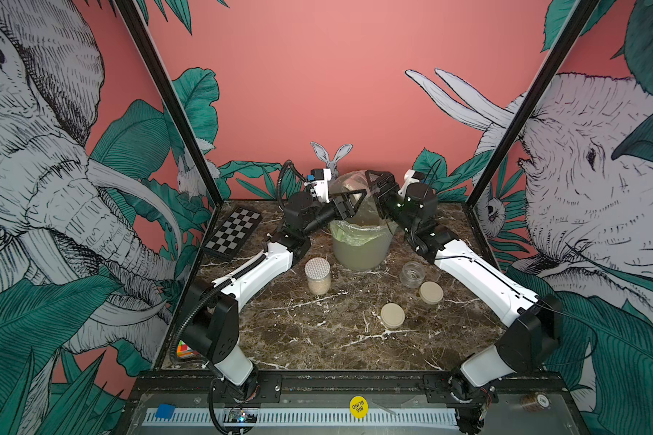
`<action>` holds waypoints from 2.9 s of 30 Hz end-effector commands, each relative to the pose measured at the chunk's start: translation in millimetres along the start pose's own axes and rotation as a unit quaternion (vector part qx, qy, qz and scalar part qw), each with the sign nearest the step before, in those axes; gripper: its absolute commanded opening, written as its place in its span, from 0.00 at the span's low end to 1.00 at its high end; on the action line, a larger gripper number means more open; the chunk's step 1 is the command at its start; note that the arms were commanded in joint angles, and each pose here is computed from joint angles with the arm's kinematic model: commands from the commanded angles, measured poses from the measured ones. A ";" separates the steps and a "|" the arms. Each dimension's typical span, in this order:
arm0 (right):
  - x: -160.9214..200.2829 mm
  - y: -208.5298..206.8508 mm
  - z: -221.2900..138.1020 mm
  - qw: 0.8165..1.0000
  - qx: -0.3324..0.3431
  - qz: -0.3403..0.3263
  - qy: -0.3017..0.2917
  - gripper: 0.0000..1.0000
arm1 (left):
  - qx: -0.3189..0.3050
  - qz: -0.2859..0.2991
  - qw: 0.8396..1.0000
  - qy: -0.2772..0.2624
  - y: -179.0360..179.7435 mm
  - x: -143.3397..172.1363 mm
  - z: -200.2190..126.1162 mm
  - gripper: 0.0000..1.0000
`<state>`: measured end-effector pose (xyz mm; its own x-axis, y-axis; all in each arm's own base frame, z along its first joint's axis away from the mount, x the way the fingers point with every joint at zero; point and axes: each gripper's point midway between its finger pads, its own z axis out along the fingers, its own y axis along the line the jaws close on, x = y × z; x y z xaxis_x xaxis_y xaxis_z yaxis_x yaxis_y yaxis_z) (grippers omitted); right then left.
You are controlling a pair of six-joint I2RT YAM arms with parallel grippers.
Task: Empty moldy rice from jars
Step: Pour the moldy rice from the jar into the trash bin.
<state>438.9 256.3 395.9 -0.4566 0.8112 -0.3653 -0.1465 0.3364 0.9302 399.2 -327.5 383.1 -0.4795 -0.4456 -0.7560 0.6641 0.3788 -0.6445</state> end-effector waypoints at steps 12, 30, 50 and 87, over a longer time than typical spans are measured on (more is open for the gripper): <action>-17.8 0.0 -9.8 1.000 0.008 -0.020 0.015 0.98 | 0.025 0.046 0.998 -0.027 -28.4 -37.7 -2.8 0.00; -10.5 -13.6 12.0 0.968 0.056 -0.172 0.171 0.93 | -0.014 0.064 0.997 0.042 -18.1 -38.1 1.7 0.00; -58.4 33.4 3.7 0.982 -0.059 -0.149 0.096 0.94 | -0.091 0.097 0.980 0.149 -0.1 -27.3 3.5 0.00; -76.5 -53.3 -104.2 0.971 0.082 -0.220 0.041 0.92 | -0.195 0.158 0.908 0.336 56.3 30.0 28.0 0.00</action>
<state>392.9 132.3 383.8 -0.4665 0.5490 -0.6935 -0.2105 0.6926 0.6899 445.5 -328.5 314.6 -0.6774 0.2582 -0.6888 0.5965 0.7408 -0.3089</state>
